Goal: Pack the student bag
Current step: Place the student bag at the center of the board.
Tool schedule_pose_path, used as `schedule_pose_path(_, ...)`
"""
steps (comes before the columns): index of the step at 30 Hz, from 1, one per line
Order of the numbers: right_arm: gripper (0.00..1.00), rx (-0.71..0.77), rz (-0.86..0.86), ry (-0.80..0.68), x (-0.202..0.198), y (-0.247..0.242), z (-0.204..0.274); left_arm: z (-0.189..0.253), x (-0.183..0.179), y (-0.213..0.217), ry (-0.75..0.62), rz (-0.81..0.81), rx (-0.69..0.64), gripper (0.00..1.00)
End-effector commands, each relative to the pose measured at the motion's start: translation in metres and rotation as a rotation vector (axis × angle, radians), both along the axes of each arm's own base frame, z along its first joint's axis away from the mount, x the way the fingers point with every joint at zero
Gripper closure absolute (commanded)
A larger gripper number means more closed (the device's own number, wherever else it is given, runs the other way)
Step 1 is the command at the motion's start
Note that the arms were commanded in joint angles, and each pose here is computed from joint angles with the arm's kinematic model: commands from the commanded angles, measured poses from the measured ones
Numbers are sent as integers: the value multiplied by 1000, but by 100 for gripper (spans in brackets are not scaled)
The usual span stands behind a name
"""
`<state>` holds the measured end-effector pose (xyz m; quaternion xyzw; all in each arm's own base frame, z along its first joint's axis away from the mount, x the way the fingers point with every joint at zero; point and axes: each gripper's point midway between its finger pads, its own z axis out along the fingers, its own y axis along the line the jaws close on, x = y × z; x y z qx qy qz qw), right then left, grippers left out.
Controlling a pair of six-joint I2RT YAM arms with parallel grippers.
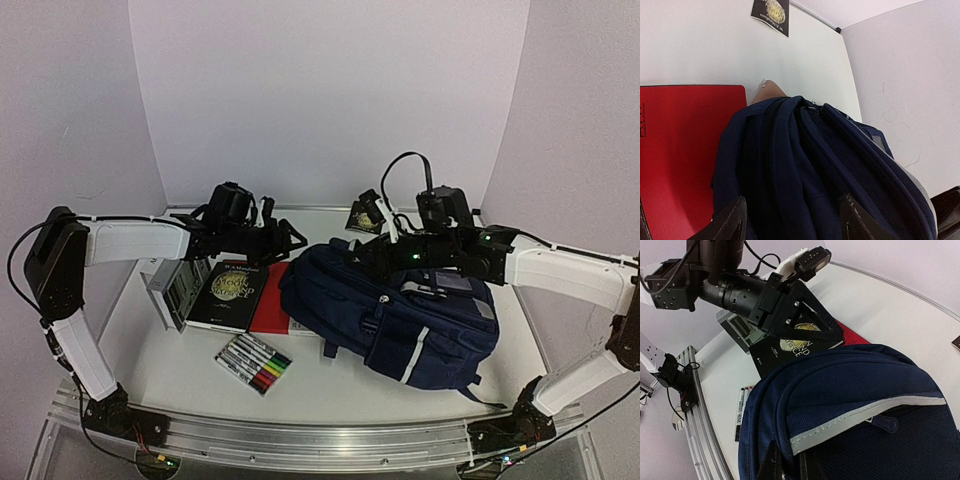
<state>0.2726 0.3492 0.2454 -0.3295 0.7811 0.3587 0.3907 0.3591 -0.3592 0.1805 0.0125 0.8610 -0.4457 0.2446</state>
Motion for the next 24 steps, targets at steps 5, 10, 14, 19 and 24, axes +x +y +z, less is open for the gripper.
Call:
schedule_pose_path(5,100,146,12,-132,7,14,49,0,0,-18,83,-29,-118,37)
schedule_pose_path(10,100,113,-31,-128,19,15,35,0,-9,-29,138,-74,-208,52)
schedule_pose_path(14,85,106,-124,-125,32,7,31,7,-14,-33,159,-106,-272,75)
schedule_pose_path(19,24,101,-331,-123,49,-22,32,16,-19,-36,134,-141,-314,100)
schedule_pose_path(24,2,-11,-703,-79,81,-97,9,26,-21,-35,35,-178,-315,100)
